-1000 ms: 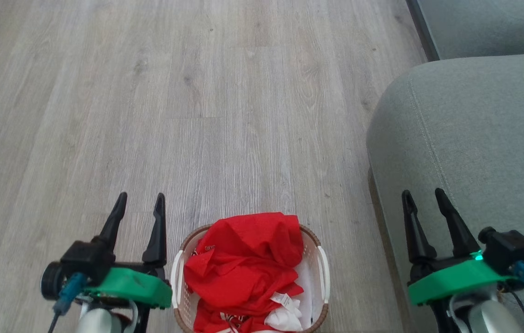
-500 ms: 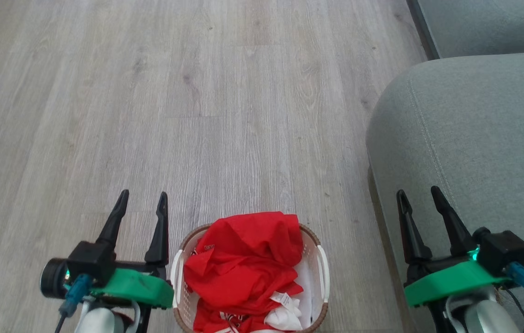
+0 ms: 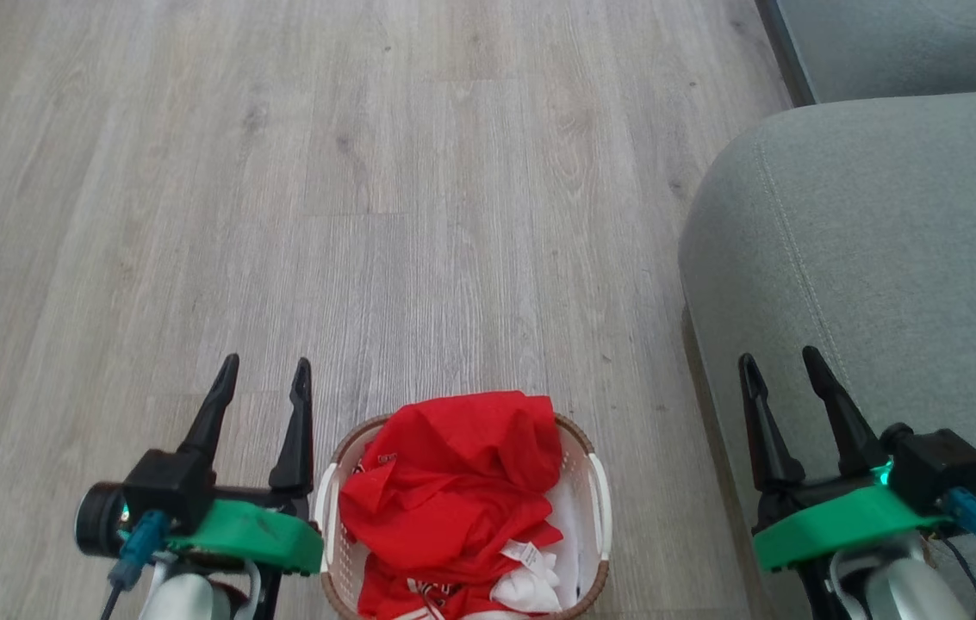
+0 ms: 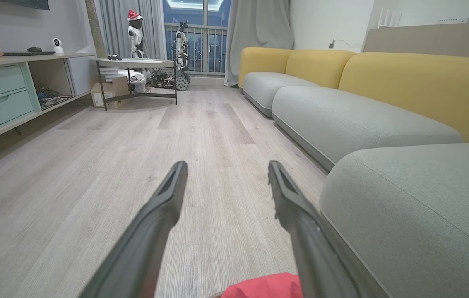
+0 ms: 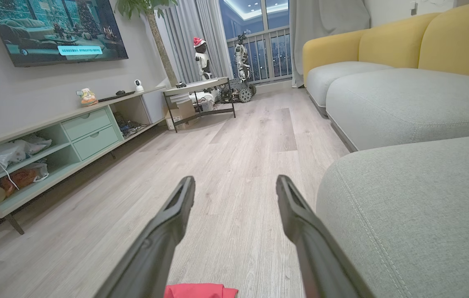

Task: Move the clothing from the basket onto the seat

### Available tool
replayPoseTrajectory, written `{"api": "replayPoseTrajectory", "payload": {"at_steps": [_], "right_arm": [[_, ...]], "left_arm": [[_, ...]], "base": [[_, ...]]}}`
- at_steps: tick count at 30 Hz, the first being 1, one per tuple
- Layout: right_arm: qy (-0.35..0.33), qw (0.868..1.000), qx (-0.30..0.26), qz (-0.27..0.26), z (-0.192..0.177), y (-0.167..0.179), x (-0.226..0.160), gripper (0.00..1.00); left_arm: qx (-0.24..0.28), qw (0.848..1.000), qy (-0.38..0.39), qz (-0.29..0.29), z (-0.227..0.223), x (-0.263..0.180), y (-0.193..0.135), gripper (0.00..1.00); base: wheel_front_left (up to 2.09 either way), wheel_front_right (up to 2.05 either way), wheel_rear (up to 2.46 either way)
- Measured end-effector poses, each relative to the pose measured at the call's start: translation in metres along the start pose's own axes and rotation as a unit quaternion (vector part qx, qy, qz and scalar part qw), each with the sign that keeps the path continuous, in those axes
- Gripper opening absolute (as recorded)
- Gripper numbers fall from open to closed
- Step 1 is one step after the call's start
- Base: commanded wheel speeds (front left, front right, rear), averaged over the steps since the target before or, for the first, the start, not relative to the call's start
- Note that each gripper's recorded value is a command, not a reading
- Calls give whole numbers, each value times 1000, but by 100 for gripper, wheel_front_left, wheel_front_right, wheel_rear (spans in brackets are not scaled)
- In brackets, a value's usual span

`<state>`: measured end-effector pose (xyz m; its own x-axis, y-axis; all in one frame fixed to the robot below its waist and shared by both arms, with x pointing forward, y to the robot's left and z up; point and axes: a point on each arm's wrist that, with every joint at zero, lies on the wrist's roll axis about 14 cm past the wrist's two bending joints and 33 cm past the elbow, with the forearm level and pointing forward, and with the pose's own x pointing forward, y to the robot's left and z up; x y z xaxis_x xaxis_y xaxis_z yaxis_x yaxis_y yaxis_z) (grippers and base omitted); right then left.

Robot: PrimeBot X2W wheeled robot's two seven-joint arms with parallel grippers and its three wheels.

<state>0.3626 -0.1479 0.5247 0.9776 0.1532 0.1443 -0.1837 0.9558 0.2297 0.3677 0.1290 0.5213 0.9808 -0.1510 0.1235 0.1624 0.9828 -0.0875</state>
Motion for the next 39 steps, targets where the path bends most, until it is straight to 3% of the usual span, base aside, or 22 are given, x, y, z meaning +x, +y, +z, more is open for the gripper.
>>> {"api": "replayPoseTrajectory", "payload": {"at_steps": [23,39], "right_arm": [[24,999,1,-30,-16,-20,0,100],[29,999,-6,-38,-28,-37,39,100]], "left_arm": [[-16,999,39,-16,-30,23,-10,100],[-38,994,94,-41,-80,61,-22,100]], "base": [[0,0,0],[0,0,0]]}}
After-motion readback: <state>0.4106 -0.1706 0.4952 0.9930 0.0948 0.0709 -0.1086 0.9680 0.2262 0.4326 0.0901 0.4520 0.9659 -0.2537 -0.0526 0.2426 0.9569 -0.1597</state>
